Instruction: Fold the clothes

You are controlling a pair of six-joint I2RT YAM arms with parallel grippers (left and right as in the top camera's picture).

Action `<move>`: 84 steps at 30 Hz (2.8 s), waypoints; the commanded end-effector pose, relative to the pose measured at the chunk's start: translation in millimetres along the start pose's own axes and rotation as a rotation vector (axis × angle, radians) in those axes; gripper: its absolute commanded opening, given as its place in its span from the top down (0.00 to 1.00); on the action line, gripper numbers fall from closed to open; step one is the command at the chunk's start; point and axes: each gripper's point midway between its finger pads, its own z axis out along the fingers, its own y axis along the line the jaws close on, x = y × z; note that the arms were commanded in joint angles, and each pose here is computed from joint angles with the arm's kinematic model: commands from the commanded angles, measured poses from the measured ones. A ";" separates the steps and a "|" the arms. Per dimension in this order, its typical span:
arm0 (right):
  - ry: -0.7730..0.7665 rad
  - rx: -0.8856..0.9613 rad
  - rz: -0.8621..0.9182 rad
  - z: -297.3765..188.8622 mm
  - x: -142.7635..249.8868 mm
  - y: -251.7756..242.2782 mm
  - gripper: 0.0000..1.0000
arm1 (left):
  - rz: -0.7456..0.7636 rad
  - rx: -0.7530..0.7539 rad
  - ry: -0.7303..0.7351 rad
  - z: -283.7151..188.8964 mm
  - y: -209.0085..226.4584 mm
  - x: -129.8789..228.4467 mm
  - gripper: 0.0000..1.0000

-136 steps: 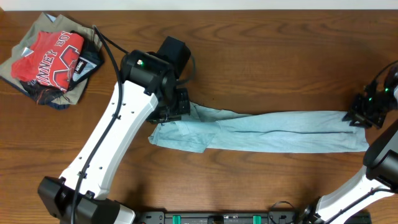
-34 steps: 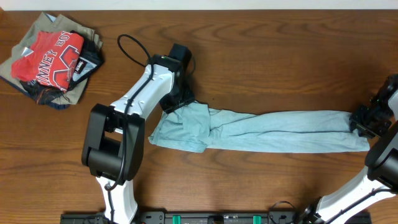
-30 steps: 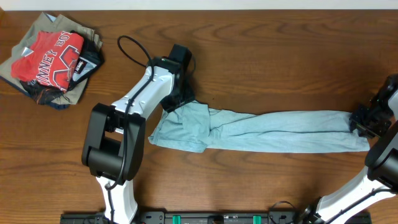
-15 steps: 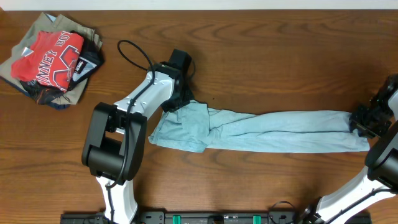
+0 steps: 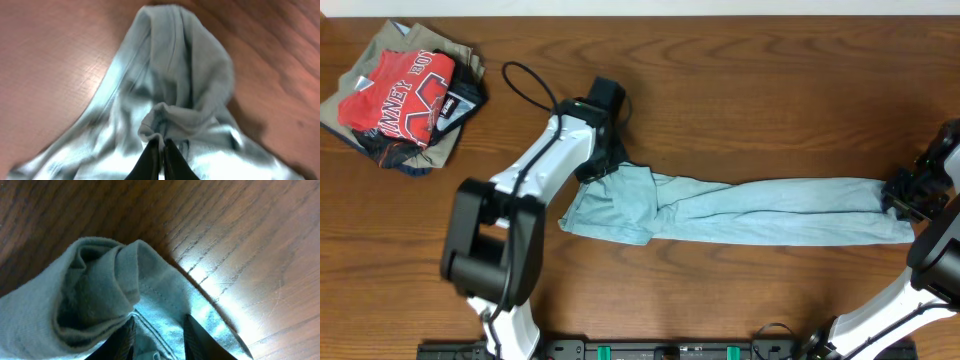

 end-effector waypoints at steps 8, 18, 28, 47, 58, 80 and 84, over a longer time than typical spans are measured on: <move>-0.005 -0.006 0.020 -2.3 0.0 -1.6 0.68 | -0.054 -0.115 0.100 -41.6 36.8 37.7 0.94; 0.004 -0.004 0.015 -2.3 2.2 -1.9 0.61 | -0.043 -0.222 0.108 -27.2 63.2 48.8 0.83; 0.032 -0.005 -0.089 -15.7 2.9 -10.2 0.43 | -0.051 -0.216 0.010 -28.7 63.7 22.3 0.55; -0.032 -0.299 -0.489 -5.3 5.4 12.0 0.25 | -0.048 -0.148 -0.056 -30.1 53.6 -2.2 0.55; -0.048 -0.296 -0.443 0.2 2.1 11.5 0.77 | -0.048 -0.148 -0.056 -30.1 53.6 -2.2 0.54; -0.122 -0.442 -0.465 -112.7 -26.1 89.0 0.99 | -0.158 -0.070 0.003 -31.3 70.7 -17.7 0.54; -0.066 -0.443 -0.594 -115.9 3.8 134.9 0.99 | -0.159 -0.057 0.016 -31.2 68.3 -15.6 0.55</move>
